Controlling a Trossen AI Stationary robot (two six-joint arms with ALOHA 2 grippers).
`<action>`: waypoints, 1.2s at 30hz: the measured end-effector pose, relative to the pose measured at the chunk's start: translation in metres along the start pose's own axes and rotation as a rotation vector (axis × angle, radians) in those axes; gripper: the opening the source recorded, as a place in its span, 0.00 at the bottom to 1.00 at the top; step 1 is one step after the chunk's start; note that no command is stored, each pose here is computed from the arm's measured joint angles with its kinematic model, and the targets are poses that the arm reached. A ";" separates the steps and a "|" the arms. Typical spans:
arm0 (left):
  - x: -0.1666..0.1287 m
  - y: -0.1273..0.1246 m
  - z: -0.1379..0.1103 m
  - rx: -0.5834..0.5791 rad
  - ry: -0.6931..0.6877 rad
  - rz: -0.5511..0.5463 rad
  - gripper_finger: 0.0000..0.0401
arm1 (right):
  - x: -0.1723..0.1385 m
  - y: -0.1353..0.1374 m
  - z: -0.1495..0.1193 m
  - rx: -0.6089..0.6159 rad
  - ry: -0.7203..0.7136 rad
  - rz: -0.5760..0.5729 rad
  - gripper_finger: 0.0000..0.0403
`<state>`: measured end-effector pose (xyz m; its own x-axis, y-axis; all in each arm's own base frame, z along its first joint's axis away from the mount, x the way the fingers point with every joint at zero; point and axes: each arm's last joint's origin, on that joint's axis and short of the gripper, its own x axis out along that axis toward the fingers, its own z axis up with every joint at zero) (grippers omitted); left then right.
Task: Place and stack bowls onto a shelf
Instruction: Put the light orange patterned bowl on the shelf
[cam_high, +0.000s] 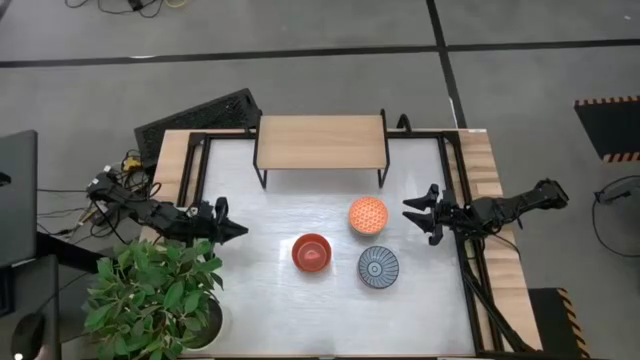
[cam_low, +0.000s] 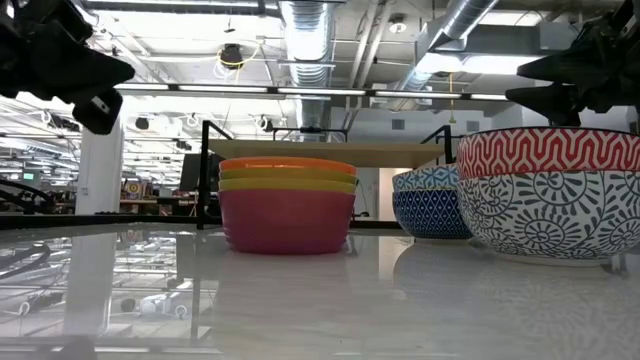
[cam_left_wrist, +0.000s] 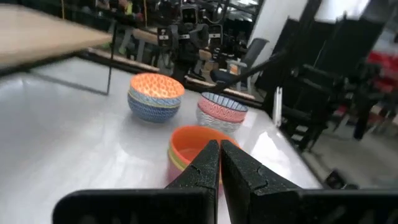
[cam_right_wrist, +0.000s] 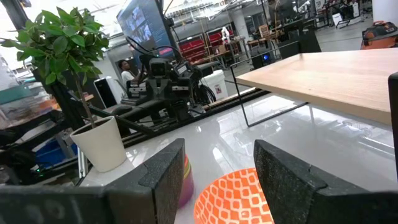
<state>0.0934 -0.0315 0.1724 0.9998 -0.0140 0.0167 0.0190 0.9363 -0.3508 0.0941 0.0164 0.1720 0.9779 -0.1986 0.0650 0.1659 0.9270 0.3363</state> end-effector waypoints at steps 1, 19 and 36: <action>0.000 0.001 0.000 -0.032 -0.009 0.022 0.00 | 0.000 0.000 0.000 0.000 0.000 0.000 0.54; -0.001 0.004 0.012 -0.460 -0.214 0.164 0.00 | 0.000 0.000 0.000 0.000 0.000 0.000 0.54; -0.019 -0.003 0.058 -0.526 -0.640 0.036 0.04 | -0.001 0.000 0.017 0.575 -0.185 -0.041 0.54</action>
<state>0.0737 -0.0137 0.2276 0.8037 0.3634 0.4711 0.1487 0.6439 -0.7505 0.0909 0.0109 0.1884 0.9255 -0.3301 0.1859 0.0574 0.6072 0.7925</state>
